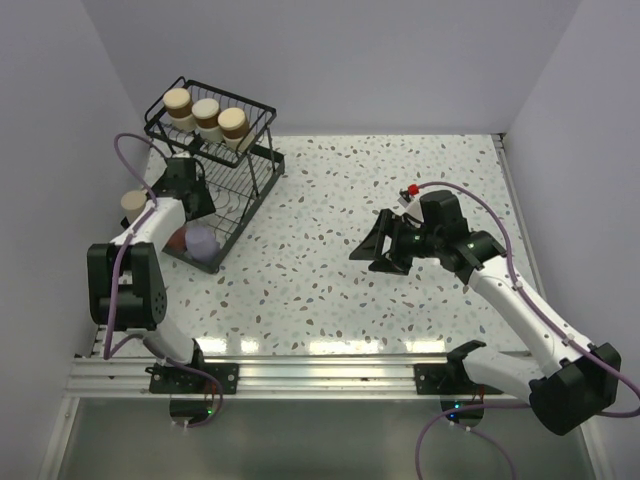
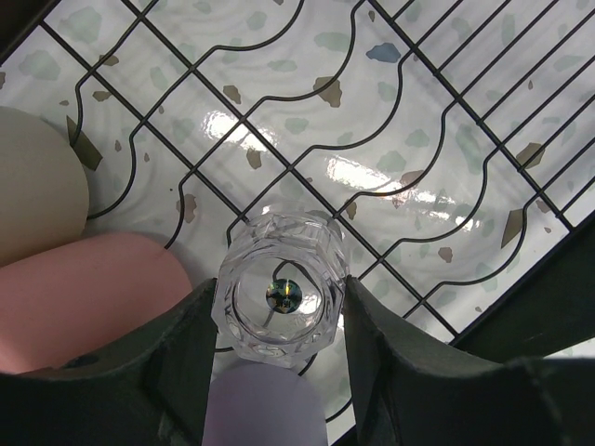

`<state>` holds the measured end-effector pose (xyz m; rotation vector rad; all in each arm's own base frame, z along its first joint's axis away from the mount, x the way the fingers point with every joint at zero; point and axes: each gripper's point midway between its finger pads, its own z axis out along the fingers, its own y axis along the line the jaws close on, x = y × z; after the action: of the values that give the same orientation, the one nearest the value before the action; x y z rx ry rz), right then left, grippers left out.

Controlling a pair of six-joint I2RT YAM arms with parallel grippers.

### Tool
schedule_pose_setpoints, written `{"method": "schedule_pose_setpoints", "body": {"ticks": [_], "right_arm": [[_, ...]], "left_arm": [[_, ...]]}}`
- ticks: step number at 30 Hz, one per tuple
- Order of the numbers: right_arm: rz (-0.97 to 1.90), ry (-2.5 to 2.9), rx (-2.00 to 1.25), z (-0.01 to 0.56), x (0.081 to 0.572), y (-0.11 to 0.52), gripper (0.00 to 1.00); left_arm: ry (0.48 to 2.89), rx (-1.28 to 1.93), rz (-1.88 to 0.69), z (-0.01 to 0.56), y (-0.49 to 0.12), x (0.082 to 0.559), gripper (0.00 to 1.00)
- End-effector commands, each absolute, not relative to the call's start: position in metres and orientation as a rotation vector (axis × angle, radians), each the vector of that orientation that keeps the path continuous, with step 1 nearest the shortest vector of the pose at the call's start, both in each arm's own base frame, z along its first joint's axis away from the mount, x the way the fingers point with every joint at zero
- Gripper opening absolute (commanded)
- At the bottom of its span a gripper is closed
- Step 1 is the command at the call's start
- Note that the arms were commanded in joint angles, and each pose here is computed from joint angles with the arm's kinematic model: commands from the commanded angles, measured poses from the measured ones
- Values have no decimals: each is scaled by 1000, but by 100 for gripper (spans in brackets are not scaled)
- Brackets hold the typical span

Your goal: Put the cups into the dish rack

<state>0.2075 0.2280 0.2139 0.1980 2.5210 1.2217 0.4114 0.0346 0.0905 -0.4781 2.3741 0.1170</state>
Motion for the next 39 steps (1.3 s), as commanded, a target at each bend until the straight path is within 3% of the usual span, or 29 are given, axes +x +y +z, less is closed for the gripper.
{"method": "schedule_pose_setpoints", "body": {"ticks": [1,11,18,39], "right_arm": [[1206,2498,199,216,216,228,73],[1208,2502,195,214,218,230,73],[1208,2510,188,212,219,231,73],[1217,2512,162,209,218,232,73]], "left_arm": [[2317,-463,122,96,37,430,39],[2294,-463,122,107,39,439,79],[2242,-458,118,128,40,445,98],[2043,-437,39,239,34,447,100]]}}
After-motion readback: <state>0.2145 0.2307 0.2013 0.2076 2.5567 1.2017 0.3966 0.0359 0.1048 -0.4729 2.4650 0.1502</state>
